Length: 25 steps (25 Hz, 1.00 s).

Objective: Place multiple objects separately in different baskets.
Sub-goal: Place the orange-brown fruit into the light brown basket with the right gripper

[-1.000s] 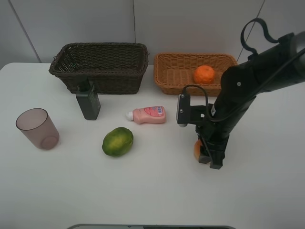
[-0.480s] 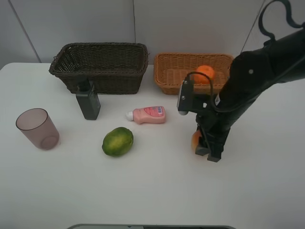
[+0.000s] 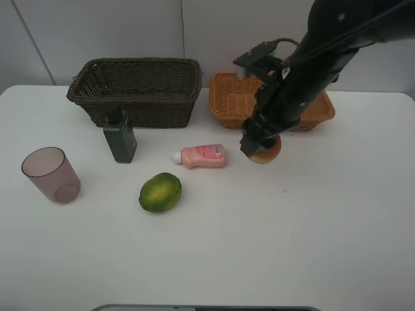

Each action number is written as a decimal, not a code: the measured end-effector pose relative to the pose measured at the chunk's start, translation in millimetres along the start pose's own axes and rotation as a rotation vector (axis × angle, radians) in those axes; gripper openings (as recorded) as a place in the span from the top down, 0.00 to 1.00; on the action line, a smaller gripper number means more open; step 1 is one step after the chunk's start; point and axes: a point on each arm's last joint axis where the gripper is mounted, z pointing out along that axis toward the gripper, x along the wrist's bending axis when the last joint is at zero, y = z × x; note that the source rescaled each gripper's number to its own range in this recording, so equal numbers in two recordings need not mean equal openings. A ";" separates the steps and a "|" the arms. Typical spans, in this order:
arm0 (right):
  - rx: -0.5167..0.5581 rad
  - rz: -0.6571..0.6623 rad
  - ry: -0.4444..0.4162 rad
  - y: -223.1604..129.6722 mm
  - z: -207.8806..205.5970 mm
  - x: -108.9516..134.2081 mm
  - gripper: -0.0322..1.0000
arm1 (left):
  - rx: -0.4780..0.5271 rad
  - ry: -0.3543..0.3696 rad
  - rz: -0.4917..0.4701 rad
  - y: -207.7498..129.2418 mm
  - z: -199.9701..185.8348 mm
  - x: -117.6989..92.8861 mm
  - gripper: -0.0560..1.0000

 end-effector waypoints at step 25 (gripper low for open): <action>-0.200 0.624 -0.260 104.2 25.8 -92.4 0.84 | 0.000 0.000 0.000 0.0 0.0 0.0 0.01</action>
